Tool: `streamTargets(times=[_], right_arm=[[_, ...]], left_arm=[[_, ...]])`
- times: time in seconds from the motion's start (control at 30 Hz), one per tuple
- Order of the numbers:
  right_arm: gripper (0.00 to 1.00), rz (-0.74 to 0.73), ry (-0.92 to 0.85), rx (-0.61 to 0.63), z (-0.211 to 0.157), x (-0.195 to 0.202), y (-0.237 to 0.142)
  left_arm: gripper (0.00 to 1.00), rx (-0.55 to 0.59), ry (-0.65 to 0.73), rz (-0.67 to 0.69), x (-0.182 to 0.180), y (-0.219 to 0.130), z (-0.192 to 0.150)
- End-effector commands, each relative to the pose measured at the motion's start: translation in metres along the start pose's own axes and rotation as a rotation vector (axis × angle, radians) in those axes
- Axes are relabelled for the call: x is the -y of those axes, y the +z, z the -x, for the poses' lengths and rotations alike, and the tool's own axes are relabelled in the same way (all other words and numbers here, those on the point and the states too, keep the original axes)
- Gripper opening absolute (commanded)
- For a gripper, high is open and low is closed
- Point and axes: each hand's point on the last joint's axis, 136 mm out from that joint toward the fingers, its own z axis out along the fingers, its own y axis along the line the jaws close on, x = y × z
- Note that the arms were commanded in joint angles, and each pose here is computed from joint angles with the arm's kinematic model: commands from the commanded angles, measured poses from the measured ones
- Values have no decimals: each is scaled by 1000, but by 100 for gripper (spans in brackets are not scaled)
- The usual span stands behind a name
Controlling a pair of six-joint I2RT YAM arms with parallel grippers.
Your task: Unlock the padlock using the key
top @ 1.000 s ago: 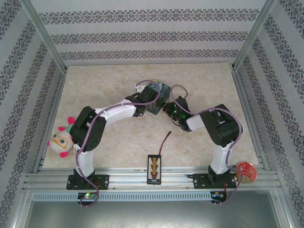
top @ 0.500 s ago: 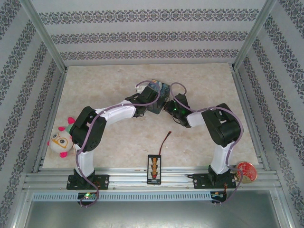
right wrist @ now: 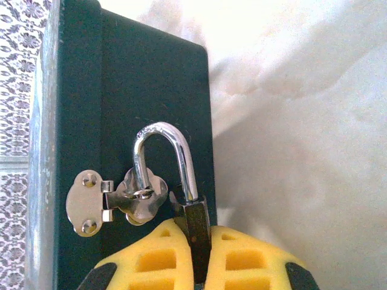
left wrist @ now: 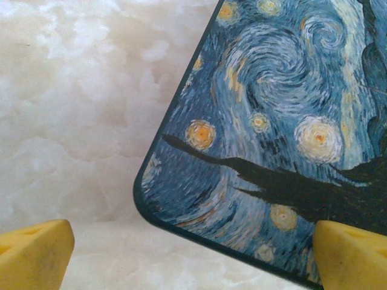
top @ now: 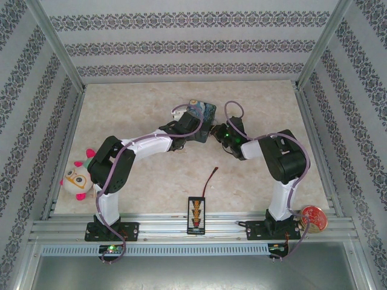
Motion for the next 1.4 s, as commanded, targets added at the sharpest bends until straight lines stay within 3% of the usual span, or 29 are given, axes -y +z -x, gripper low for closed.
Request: streamTargets(times=[0.0, 0.2, 0.5, 0.8, 1.0, 1.17, 1.37], right_arm=[[0, 40, 71, 126, 45, -4, 5], [0, 17, 42, 8, 25, -5, 12], [0, 127, 68, -213, -11, -8, -23], [0, 268, 86, -375, -40, -25, -42], [0, 355, 88, -389, -39, -27, -53], [0, 452, 123, -399, -34, -36, -58], [0, 542, 178, -416, -32, -44, -61]], left_arm=[[99, -141, 79, 98, -31, 2, -46], [99, -140, 77, 108, -35, 1, -47], [99, -105, 60, 122, -49, -7, -31], [99, -48, 67, 71, -36, -25, -4], [99, 5, 76, -11, -17, -49, 21], [99, 65, 160, -54, 13, -68, 35], [99, 17, 294, -46, 44, -50, 16]])
